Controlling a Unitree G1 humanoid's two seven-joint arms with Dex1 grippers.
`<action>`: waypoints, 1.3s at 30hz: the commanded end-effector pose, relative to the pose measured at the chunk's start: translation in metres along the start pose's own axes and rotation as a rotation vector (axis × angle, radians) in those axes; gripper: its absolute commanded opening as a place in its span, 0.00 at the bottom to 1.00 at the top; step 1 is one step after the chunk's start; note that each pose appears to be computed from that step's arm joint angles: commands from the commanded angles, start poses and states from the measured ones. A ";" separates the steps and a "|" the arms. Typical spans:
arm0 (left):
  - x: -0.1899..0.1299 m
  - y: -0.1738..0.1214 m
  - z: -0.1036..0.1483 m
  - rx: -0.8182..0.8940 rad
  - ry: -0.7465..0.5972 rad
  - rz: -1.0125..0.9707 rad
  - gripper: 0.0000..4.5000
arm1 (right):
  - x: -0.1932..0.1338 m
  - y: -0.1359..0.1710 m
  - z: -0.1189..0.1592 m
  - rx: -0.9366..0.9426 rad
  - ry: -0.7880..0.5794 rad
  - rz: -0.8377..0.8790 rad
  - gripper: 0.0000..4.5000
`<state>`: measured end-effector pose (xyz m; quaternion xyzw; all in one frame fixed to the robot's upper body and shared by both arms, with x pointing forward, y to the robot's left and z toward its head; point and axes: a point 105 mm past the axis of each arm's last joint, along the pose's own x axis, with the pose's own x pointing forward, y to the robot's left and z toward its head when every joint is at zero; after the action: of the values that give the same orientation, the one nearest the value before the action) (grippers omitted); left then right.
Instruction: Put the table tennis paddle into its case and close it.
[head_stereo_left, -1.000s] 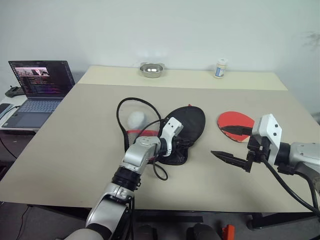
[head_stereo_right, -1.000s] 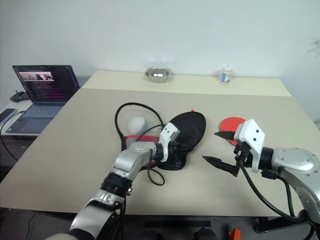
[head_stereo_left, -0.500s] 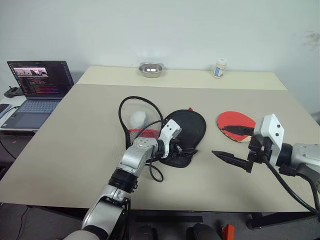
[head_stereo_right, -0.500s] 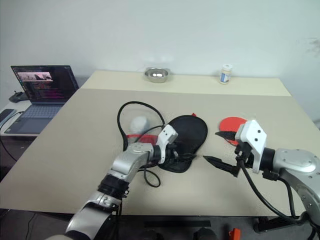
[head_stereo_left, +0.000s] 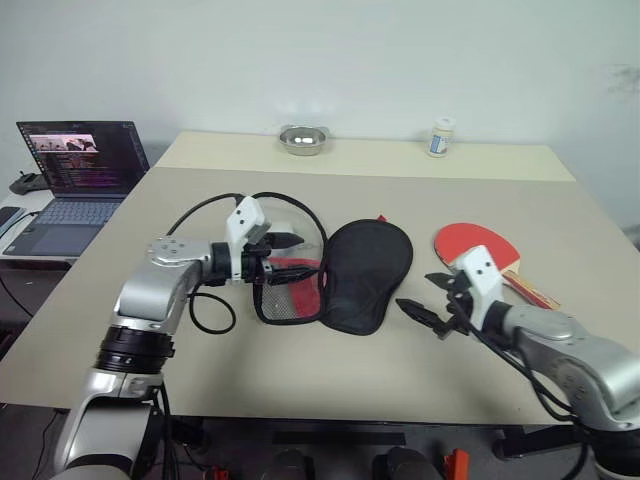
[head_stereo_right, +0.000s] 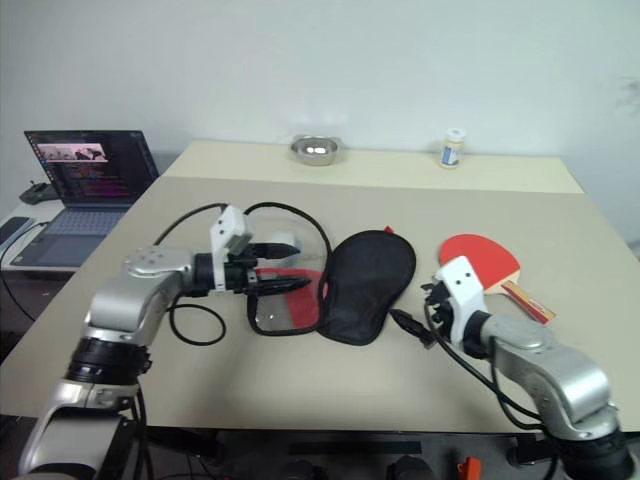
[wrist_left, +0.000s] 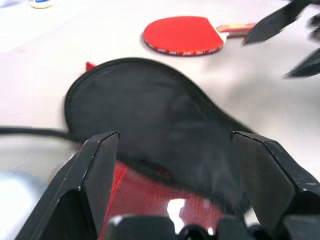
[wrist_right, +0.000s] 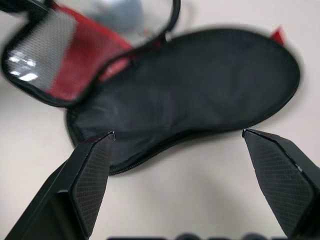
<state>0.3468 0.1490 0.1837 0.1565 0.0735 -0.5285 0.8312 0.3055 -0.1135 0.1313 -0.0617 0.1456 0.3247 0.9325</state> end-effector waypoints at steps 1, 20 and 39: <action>-0.004 -0.003 0.014 0.044 -0.043 -0.021 0.87 | 0.019 -0.006 0.001 0.033 -0.003 -0.078 1.00; 0.008 -0.006 0.022 0.069 -0.063 -0.032 0.87 | 0.069 0.004 0.001 0.123 0.038 -0.088 0.51; 0.025 -0.011 0.022 0.092 -0.066 -0.088 0.87 | 0.036 -0.043 -0.007 0.295 0.039 -0.247 0.01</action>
<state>0.3451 0.1183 0.1823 0.1613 0.0515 -0.5708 0.8035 0.3592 -0.1212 0.1012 0.0480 0.2226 0.1879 0.9554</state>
